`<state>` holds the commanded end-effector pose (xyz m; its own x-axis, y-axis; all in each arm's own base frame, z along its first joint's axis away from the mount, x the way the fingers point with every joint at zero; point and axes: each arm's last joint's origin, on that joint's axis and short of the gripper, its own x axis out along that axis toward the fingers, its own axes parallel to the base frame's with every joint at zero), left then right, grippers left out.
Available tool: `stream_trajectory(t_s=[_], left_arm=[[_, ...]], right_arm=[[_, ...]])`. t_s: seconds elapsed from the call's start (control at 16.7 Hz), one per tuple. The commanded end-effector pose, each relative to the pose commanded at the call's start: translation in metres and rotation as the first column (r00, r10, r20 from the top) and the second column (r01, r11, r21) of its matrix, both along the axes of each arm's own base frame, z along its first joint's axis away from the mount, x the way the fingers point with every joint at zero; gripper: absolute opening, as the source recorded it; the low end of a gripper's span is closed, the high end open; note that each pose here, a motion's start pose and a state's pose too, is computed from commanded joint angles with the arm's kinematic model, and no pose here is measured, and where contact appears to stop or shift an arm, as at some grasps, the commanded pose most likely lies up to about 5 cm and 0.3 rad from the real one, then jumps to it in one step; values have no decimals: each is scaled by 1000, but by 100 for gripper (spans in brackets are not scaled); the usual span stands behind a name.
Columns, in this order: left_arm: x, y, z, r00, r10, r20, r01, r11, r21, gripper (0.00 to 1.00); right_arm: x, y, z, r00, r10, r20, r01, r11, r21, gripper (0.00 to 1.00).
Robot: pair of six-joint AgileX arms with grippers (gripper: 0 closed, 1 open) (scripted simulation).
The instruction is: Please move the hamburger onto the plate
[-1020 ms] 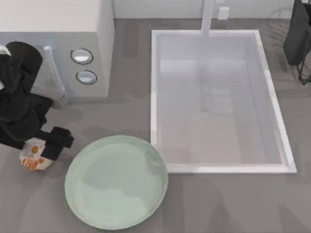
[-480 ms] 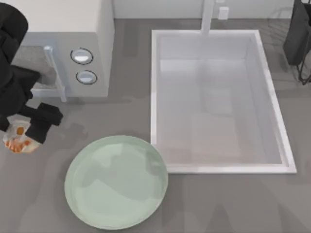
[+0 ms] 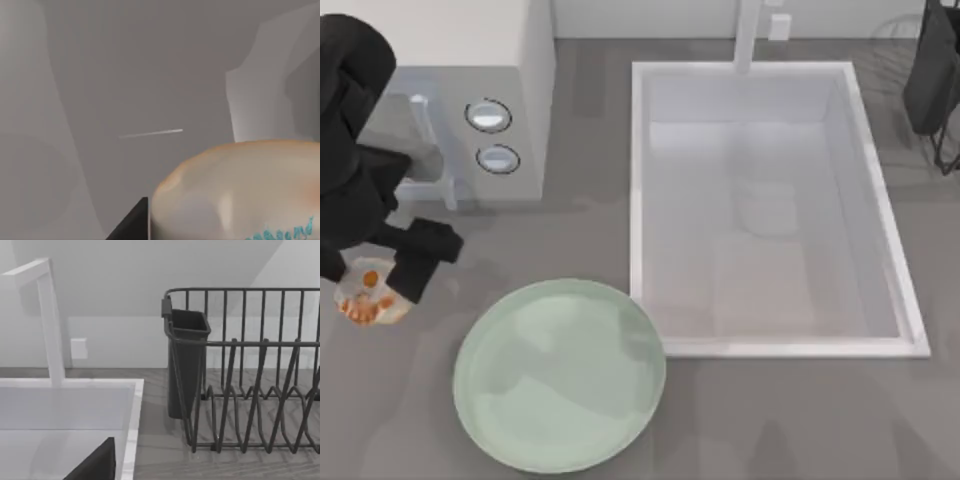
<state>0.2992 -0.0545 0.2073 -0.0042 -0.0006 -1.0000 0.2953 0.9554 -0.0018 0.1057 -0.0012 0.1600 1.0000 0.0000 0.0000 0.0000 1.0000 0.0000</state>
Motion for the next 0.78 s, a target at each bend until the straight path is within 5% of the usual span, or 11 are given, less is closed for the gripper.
stream_trajectory(t_s=[0.24,0.42,0.6,0.78], left_arm=[[-12,-23,-11,982,176,-67,-174,984,47,0],[-25,-42,-21,913,395,-98,-382,915,126,0],[-39,-61,-32,754,653,-71,-623,746,236,0],[-54,-77,-43,500,865,38,-823,462,330,0]], right_arm=[[0,0,0,1000,0,0,0,1000,0,100],[0,0,0,1000,0,0,0,1000,0,100],[0,0,0,1000,0,0,0,1000,0,100],[0,0,0,1000,0,0,0,1000,0,100]])
